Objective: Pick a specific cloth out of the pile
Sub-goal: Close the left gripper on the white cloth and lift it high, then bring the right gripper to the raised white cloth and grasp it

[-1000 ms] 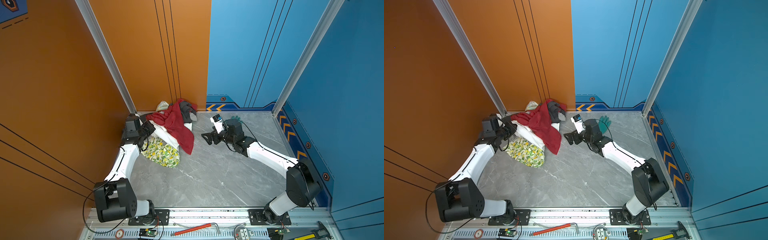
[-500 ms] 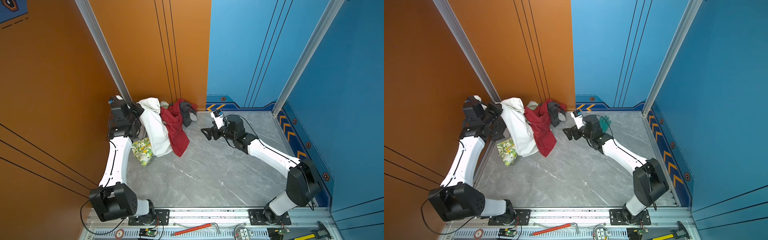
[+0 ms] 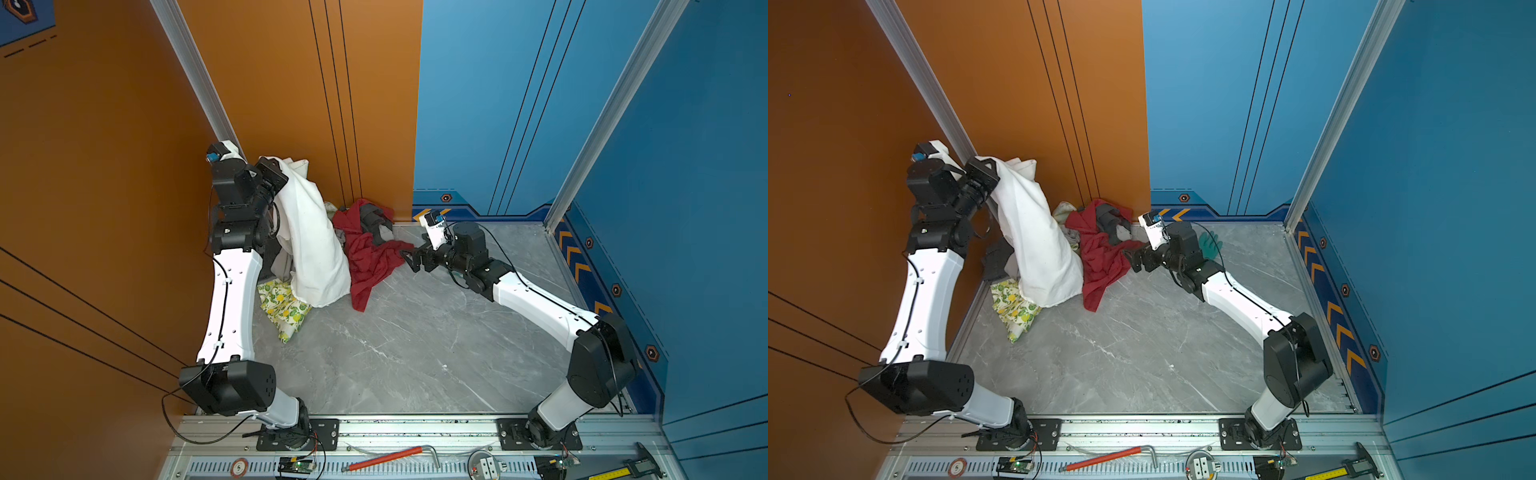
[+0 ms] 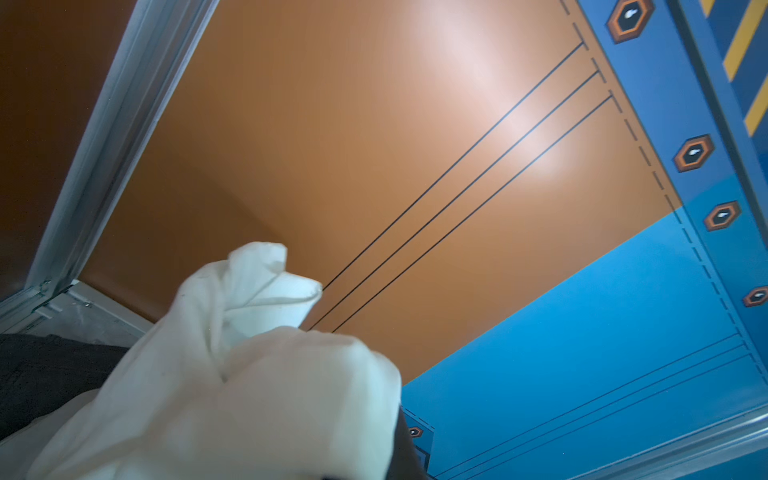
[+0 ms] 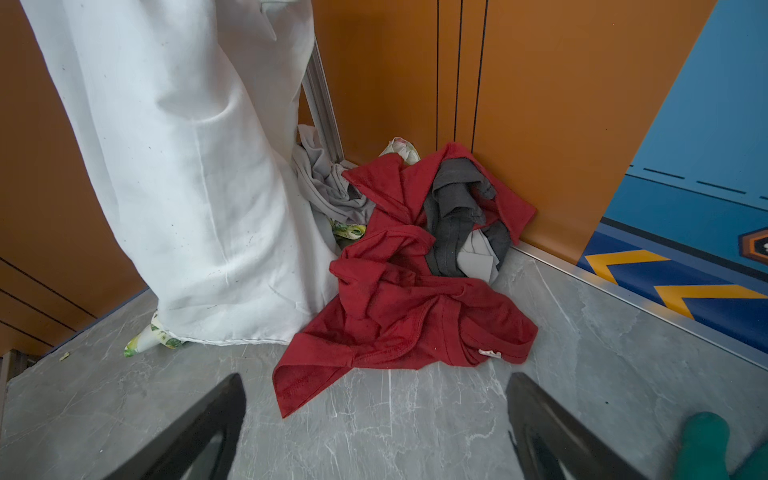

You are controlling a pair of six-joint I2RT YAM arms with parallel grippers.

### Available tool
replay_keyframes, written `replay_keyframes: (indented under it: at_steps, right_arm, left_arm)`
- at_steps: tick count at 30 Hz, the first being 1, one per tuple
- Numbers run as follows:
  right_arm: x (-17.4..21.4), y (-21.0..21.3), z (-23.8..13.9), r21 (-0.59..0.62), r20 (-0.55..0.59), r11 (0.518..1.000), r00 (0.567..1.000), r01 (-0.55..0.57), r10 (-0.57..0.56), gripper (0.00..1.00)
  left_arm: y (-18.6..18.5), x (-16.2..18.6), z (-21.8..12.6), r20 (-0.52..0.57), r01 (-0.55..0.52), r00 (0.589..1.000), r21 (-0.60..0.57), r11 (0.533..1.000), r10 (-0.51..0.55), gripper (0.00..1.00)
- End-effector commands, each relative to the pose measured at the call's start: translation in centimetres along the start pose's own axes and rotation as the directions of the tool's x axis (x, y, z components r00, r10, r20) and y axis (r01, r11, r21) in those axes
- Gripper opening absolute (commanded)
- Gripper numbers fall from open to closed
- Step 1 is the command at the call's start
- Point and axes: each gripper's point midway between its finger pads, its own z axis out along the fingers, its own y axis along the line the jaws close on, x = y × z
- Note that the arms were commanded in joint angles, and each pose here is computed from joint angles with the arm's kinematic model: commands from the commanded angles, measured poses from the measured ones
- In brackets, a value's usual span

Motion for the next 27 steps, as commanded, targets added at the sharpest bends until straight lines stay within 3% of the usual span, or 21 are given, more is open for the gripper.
replay_keyframes:
  at_steps: [1,7,17,21,27]
  right_arm:
    - [-1.9,0.2,0.0,0.002,0.035,1.0,0.999,0.02,-0.02,0.99]
    - [-5.4,1.2,0.2,-0.023,0.122,0.999,0.992,0.045,-0.042,1.0]
    - [-11.1,5.5,2.0,-0.133,0.297,0.984,0.952,0.114,-0.07,1.0]
    - [-11.8,7.4,4.1,-0.181,0.346,0.974,0.936,0.138,-0.069,1.0]
    - [-12.2,7.2,8.6,-0.202,0.438,0.972,0.899,0.118,-0.019,1.0]
  left_arm:
    - [-4.0,-2.8,-1.4,0.08,-0.078,0.994,0.076,0.994,0.072,0.0]
    - [-8.6,-2.2,-2.4,0.045,-0.134,0.991,0.156,0.979,0.128,0.0]
    - [-15.3,0.2,-3.2,-0.02,-0.129,0.99,0.324,0.937,0.143,0.0]
    - [-17.7,2.4,-3.9,-0.061,-0.125,0.985,0.379,0.917,0.16,0.0]
    - [-20.8,5.6,-6.8,-0.15,-0.101,0.97,0.466,0.879,0.191,0.0]
